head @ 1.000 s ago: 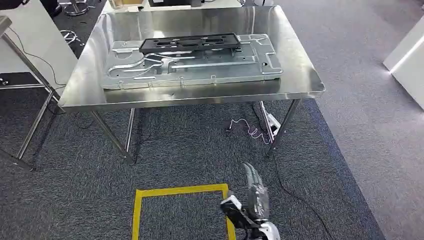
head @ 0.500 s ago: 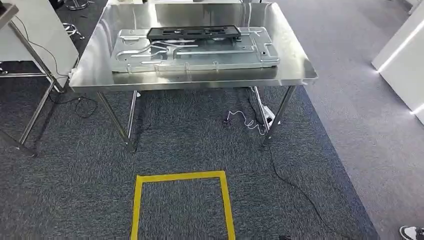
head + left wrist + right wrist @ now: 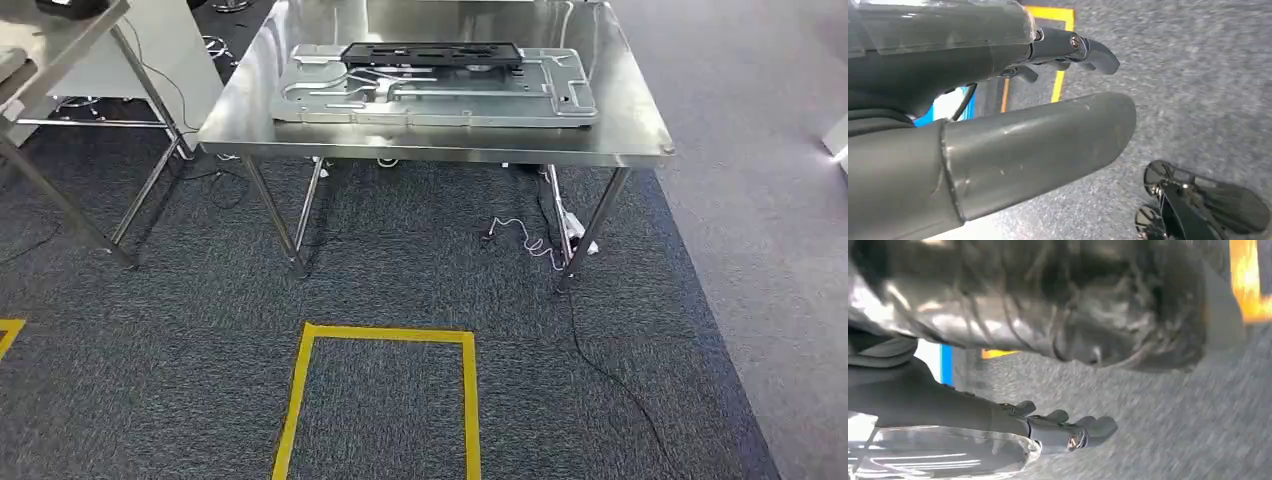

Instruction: Take the parts from the cabinet and place them on the table.

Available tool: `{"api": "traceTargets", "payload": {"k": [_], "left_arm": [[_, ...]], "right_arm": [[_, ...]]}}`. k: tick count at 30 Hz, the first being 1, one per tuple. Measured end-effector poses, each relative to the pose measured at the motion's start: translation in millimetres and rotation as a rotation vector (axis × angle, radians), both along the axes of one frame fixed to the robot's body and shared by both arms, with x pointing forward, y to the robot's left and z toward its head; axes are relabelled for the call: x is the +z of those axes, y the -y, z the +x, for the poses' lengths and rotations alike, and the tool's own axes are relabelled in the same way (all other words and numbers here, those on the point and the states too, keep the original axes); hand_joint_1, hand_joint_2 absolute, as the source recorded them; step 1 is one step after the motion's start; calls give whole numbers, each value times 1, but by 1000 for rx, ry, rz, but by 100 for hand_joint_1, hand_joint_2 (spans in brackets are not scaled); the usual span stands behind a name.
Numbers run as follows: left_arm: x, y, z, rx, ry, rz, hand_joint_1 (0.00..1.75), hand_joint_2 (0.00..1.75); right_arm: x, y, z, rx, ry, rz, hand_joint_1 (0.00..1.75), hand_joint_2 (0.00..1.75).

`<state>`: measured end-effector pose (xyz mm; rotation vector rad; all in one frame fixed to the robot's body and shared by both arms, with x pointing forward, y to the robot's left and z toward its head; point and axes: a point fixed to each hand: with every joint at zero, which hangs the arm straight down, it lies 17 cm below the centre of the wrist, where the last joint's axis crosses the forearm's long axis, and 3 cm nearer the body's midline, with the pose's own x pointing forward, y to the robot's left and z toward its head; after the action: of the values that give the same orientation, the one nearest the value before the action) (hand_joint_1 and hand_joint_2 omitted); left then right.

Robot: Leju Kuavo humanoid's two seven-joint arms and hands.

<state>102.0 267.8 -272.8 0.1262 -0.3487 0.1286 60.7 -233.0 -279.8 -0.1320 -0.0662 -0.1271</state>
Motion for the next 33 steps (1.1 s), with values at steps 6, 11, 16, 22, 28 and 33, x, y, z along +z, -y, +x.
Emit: {"api": "traceTargets", "payload": {"k": [6, 11, 16, 22, 28, 33], "left_arm": [[0, 1, -1, -11, -4, 0, 0, 0], [0, 2, -1, -11, -10, -3, 0, 0], [-1, 2, -3, -10, -17, -4, 0, 0], [-1, 3, -3, -10, -18, -5, 0, 0], [-1, 3, -2, -9, -17, -5, 0, 0], [-1, 3, -3, -12, -18, -3, 0, 0]], "right_arm": [[3, -18, 12, 64, 45, 68, 0, 0], [2, -20, 7, 78, 35, 75, 0, 0], [2, -22, 4, 89, 29, 79, 0, 0], [2, -22, 5, 90, 29, 80, 0, 0], [2, -23, 1, 90, 24, 82, 0, 0], [2, -24, 2, 90, 25, 88, 0, 0]]}}
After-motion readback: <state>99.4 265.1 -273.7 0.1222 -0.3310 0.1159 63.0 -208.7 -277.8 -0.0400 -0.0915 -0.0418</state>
